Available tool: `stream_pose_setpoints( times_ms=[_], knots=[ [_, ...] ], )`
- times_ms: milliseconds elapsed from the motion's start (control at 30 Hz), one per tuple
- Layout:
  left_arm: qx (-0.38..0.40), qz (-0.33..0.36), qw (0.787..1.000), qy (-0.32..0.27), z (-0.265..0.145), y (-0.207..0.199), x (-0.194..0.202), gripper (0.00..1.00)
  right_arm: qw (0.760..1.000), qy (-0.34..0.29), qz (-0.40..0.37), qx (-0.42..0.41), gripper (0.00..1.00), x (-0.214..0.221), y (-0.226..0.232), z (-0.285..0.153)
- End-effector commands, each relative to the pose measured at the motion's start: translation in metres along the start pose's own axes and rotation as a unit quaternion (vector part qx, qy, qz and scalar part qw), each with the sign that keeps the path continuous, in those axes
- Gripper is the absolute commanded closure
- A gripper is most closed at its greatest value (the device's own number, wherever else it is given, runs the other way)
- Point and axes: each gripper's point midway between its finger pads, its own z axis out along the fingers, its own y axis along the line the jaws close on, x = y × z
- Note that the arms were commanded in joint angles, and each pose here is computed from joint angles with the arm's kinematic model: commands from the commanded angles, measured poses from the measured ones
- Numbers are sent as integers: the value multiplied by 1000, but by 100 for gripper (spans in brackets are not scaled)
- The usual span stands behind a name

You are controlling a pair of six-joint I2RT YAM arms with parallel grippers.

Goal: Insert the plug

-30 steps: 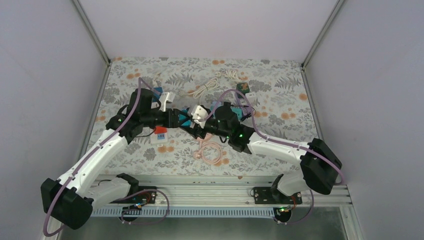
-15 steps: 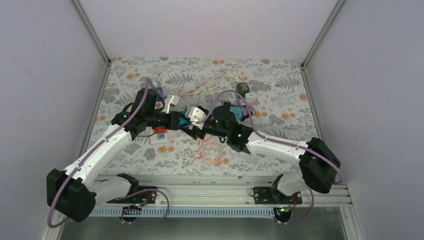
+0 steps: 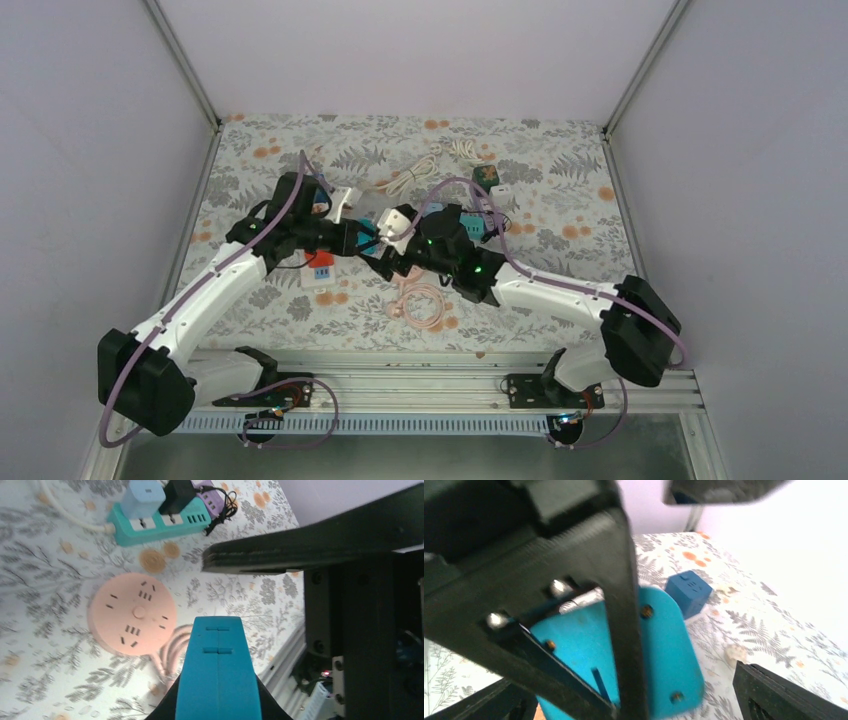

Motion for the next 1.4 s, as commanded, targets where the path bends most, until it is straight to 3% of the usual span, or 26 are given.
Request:
stream_pose_setpoints(
  times_ms=[0,133,233,367,533,700,933,1133,1267,1367],
  knots=[
    [-36,80,996,-28,-14,-3,-18,98,994,0,79,77,0,-24,-29,-27],
    [-55,111,992,-30,-18,0,-23,98,986,-27,139,84,0,-24,-28,-65],
    [-46,125,991,-21,-14,-2,-22,98,968,-47,201,140,0,-15,-46,-89],
    [-38,128,991,-15,-10,-3,-22,98,936,-11,271,224,0,17,-75,-102],
    [-54,85,995,-7,2,5,-22,98,896,42,319,306,0,46,-100,-110],
    [-162,17,986,16,27,25,-11,98,869,57,365,331,0,80,-113,-121],
    [-217,-65,973,53,71,45,14,98,859,107,407,290,6,132,-97,-116],
    [-237,-50,967,83,87,50,10,98,856,123,429,262,8,164,-74,-124],
    [-258,-86,958,90,96,61,17,98,862,148,414,253,9,182,-68,-118],
    [-251,-127,956,81,102,61,19,98,868,196,392,232,20,202,-60,-104]
  ],
)
